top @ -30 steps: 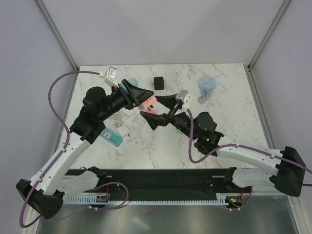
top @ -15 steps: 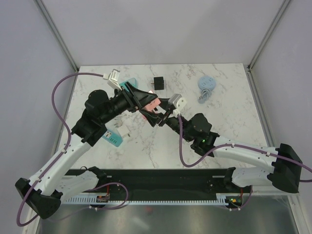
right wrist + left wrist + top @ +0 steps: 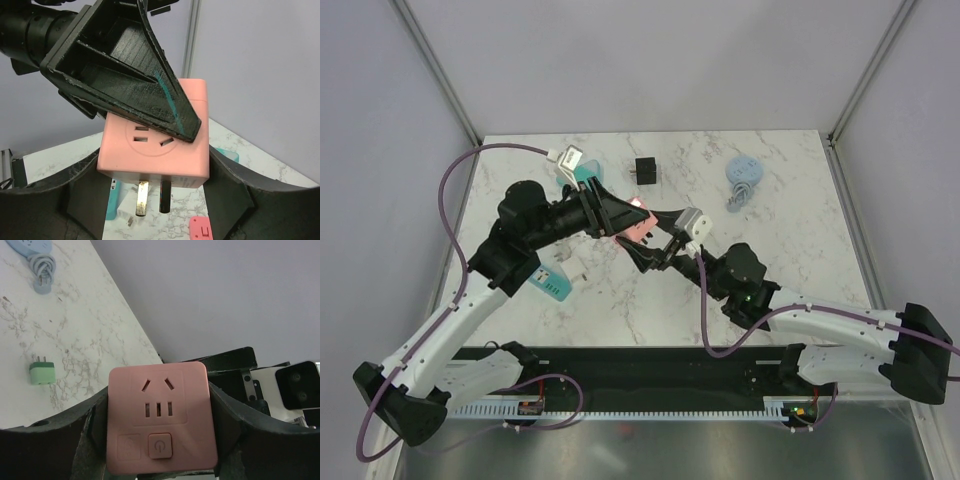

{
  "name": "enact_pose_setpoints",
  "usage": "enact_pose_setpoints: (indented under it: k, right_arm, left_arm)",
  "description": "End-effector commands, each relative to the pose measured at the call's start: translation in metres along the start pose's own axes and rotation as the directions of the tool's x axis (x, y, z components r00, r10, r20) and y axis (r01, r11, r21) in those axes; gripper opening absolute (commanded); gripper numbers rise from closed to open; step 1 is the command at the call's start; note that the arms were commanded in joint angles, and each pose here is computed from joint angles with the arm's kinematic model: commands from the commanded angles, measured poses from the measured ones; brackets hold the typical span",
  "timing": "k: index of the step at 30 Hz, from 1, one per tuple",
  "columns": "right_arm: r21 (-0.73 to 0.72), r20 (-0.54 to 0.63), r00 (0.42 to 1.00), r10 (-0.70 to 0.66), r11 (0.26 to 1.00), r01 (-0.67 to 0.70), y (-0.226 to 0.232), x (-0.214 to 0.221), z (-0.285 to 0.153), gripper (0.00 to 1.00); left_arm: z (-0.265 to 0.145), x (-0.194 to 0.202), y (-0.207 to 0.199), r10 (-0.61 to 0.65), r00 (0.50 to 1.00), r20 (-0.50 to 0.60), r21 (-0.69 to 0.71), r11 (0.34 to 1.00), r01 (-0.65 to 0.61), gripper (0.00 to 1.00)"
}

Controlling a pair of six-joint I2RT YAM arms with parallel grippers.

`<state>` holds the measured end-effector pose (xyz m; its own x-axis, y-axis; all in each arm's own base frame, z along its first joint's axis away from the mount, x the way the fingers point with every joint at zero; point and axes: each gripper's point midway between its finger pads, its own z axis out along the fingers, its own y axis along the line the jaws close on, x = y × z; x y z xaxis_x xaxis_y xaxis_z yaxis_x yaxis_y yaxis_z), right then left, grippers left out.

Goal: Insert the plug

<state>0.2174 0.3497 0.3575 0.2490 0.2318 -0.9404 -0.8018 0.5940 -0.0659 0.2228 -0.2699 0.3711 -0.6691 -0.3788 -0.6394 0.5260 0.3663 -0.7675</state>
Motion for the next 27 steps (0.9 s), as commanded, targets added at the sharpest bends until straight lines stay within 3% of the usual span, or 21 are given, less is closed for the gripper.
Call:
enact_pose_setpoints:
  k: [1,4,9,17,27]
  right_arm:
    - [0.029,0.116,0.992,0.050,0.998,-0.054,-0.009,-0.035,-0.010,0.00]
    - [-0.013,0.090,0.996,0.026,1.000,-0.025,-0.002,-0.033,-0.013,0.00]
    - [-0.069,0.082,0.997,0.012,0.998,-0.007,0.007,-0.035,-0.018,0.00]
    - [-0.157,0.052,0.999,-0.006,0.987,0.014,0.021,-0.022,-0.029,0.00]
    - [-0.133,0.026,0.996,-0.084,0.987,0.086,0.014,-0.010,-0.039,0.00]
  left_arm:
    - [-0.018,0.012,-0.048,0.191,0.976,-0.107,0.201,0.965,-0.167,0.72]
    - [-0.024,0.021,-0.057,0.245,0.958,-0.150,0.272,0.942,-0.199,0.74]
    - [-0.030,0.024,-0.058,0.269,0.949,-0.162,0.275,0.936,-0.218,0.77]
    - [-0.031,0.032,-0.073,0.142,0.952,-0.271,0.308,0.950,-0.054,0.78]
    - [-0.026,0.045,-0.063,0.016,0.928,-0.372,0.251,0.964,0.084,0.75]
